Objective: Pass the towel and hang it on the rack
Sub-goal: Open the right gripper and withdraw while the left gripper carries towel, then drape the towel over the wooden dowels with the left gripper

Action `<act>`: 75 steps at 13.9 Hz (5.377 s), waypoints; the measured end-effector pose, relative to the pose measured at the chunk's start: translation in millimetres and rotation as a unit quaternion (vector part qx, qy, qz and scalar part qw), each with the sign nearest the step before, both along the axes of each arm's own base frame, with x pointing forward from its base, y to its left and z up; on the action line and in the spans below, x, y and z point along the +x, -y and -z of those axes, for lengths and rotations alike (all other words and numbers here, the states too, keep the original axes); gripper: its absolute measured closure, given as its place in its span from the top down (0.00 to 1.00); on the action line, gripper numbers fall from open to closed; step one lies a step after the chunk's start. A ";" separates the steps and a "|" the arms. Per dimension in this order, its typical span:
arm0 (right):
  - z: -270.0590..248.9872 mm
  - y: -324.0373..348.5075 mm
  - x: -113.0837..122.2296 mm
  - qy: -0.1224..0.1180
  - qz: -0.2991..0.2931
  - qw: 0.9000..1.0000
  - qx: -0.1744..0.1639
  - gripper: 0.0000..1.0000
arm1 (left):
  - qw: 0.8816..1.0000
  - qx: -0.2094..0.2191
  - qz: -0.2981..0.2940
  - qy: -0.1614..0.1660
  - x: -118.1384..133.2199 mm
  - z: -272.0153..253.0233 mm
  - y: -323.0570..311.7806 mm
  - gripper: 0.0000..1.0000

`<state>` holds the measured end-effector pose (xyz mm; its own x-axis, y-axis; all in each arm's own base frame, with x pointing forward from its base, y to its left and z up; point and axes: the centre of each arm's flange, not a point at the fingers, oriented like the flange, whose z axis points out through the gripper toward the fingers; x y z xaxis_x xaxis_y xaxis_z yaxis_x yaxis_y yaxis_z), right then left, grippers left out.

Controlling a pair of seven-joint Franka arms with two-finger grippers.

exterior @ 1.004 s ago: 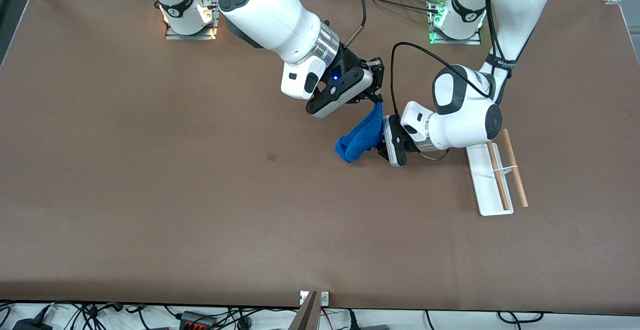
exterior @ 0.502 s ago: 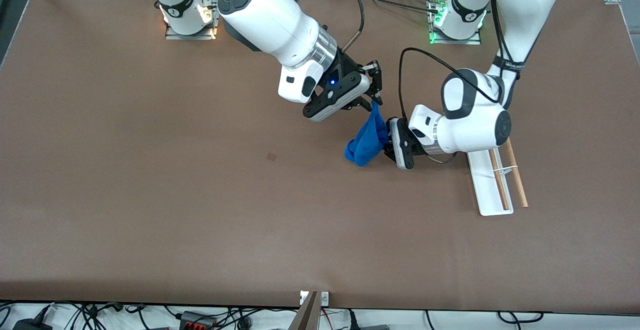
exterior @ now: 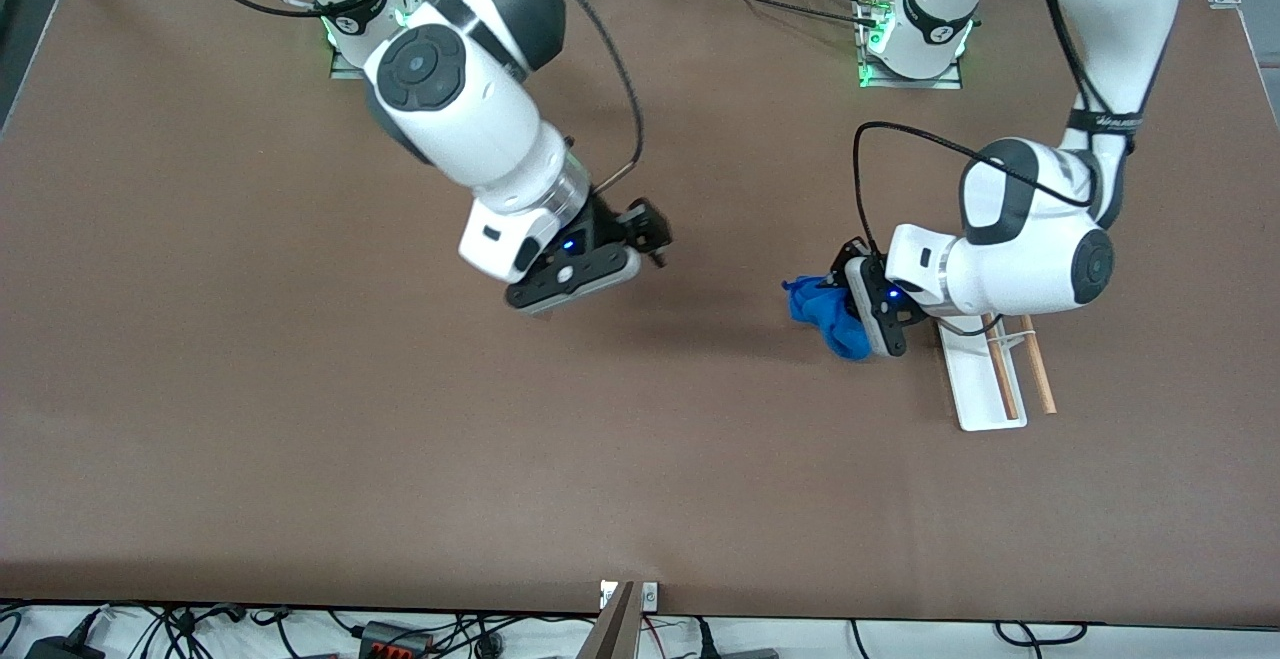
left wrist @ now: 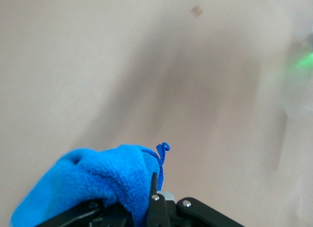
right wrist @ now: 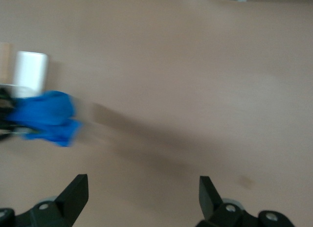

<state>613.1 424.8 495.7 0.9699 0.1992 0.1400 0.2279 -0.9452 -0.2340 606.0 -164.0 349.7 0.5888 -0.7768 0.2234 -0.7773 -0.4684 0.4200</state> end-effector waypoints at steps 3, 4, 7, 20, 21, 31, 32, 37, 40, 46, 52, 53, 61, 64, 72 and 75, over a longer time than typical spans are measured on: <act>15.0 75.5 33.9 -0.032 0.044 0.997 -0.062 1.00 | 0.996 0.080 -0.033 -0.012 3.1 -57.0 -12.0 0.04; 18.6 106.1 47.4 -0.034 0.063 0.994 -0.082 1.00 | 0.995 0.091 -0.047 -0.012 5.8 -69.1 -18.4 0.04; 26.4 195.6 78.4 -0.045 0.113 0.985 -0.125 1.00 | 0.988 0.121 -0.090 -0.021 13.7 -73.2 -54.1 0.04; -46.6 433.2 69.5 -0.053 0.151 0.977 -0.140 1.00 | 0.951 0.174 -0.241 -0.085 34.8 -29.9 -196.3 0.04; -53.9 450.6 64.1 -0.050 0.152 0.977 -0.140 1.00 | 0.949 0.173 -0.248 -0.089 37.4 -24.5 -206.5 0.04; -91.4 471.9 -2.1 -0.048 0.157 0.976 -0.142 1.00 | 0.947 0.160 -0.259 -0.105 46.9 17.4 -263.7 0.04; -86.2 471.6 -7.3 -0.042 0.157 0.977 -0.141 1.00 | 0.948 0.157 -0.257 -0.101 46.6 19.1 -270.9 0.04; -64.3 469.0 -40.6 -0.046 0.152 0.977 -0.140 1.00 | 0.948 0.153 -0.259 -0.101 47.1 34.1 -283.3 0.04; -71.4 468.8 -43.2 -0.036 0.139 0.980 -0.141 1.00 | 0.949 0.151 -0.257 -0.103 47.0 42.9 -287.1 0.04; -78.2 465.6 -41.9 -0.029 0.135 0.980 -0.140 1.00 | 0.958 0.140 -0.238 -0.083 48.2 61.8 -307.2 0.04; -84.1 464.8 -41.0 -0.023 0.135 0.981 -0.140 1.00 | 0.959 0.136 -0.232 -0.088 48.2 78.2 -307.4 0.04; -84.1 464.7 -41.0 -0.023 0.135 0.981 -0.140 1.00 | 0.959 0.136 -0.232 -0.088 48.3 78.2 -307.4 0.04; -82.6 460.9 -40.3 -0.025 0.131 0.981 -0.140 1.00 | 0.958 0.136 -0.237 -0.089 46.5 78.7 -315.0 0.58; -82.8 462.0 -40.4 -0.024 0.132 0.981 -0.140 1.00 | 0.957 0.135 -0.242 -0.090 45.4 75.8 -323.6 0.86; -82.4 461.6 -42.2 -0.030 0.122 0.982 -0.141 1.00 | 0.956 0.133 -0.240 -0.105 42.6 60.0 -332.0 1.00; -82.3 461.6 -42.2 -0.031 0.122 0.982 -0.142 1.00 | 0.956 0.133 -0.240 -0.108 40.9 45.0 -335.5 1.00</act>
